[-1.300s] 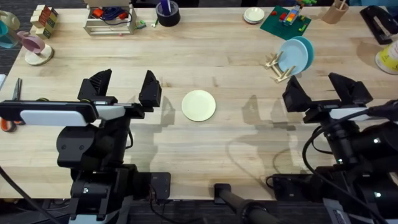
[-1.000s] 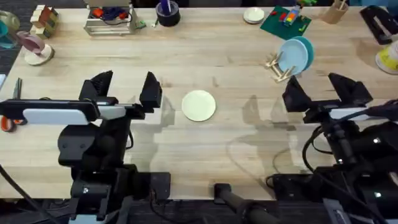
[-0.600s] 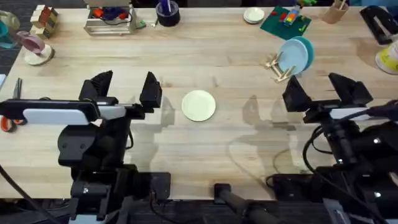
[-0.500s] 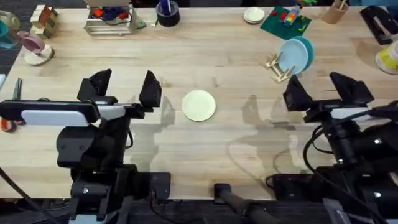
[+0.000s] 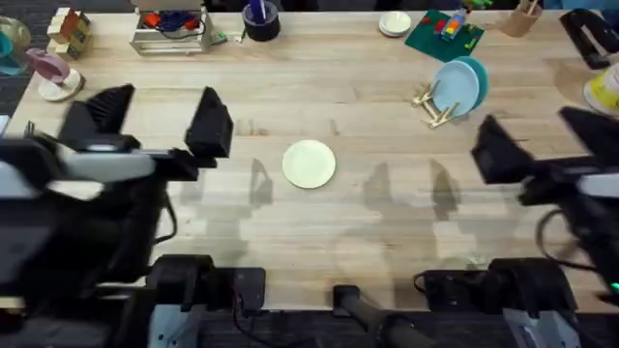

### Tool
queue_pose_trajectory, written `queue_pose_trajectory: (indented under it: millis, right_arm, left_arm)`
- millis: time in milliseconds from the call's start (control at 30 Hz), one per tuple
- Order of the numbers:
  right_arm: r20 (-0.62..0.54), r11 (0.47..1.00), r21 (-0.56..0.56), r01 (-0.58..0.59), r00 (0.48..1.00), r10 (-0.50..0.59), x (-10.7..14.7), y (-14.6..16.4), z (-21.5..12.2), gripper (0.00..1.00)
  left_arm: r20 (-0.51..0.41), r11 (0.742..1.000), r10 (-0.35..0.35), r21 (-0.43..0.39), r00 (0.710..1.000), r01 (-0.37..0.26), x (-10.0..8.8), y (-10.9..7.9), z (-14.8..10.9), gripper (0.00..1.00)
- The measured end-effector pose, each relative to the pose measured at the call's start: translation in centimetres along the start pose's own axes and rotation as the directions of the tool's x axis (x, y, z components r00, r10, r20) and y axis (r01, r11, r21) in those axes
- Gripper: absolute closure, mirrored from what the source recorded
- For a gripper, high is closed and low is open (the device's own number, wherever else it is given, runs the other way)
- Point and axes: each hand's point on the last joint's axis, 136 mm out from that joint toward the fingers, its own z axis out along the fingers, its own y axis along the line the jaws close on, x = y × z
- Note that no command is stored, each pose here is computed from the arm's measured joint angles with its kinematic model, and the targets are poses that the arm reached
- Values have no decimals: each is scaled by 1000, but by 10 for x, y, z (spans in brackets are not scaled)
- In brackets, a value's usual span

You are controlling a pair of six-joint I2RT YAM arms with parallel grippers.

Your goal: Pick up the plates from the table one by one and place each into a slot on the dish rack.

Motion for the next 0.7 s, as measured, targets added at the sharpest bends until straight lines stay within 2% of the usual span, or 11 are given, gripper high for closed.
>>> queue_pose_trajectory:
  millis: [200, 367, 433, 533, 700]
  right_arm:
    - [-74, 1000, -5, -2, 997, 2, -42, -1, -30, 9]
    - [-219, 1000, -12, -8, 976, 5, -67, -3, -41, 9]
    - [-284, 1000, -15, -11, 959, 6, -75, -3, -44, 9]
    - [-388, 1000, -20, -16, 922, 7, -85, -3, -43, 9]
    - [-527, 999, -28, -22, 850, 5, -91, -4, -32, 9]
  left_arm:
    - [-158, 1000, 2, -9, 987, -4, -34, 3, -5, 8]
    - [-314, 1000, 4, 1, 949, -4, -66, 4, -5, 7]
    - [-388, 1000, 5, 5, 922, -3, -74, 4, -7, 7]
    - [-510, 1000, 4, 11, 860, 2, -82, 3, -11, 8]
    - [-631, 999, 2, 35, 776, 26, -97, -1, -6, 7]
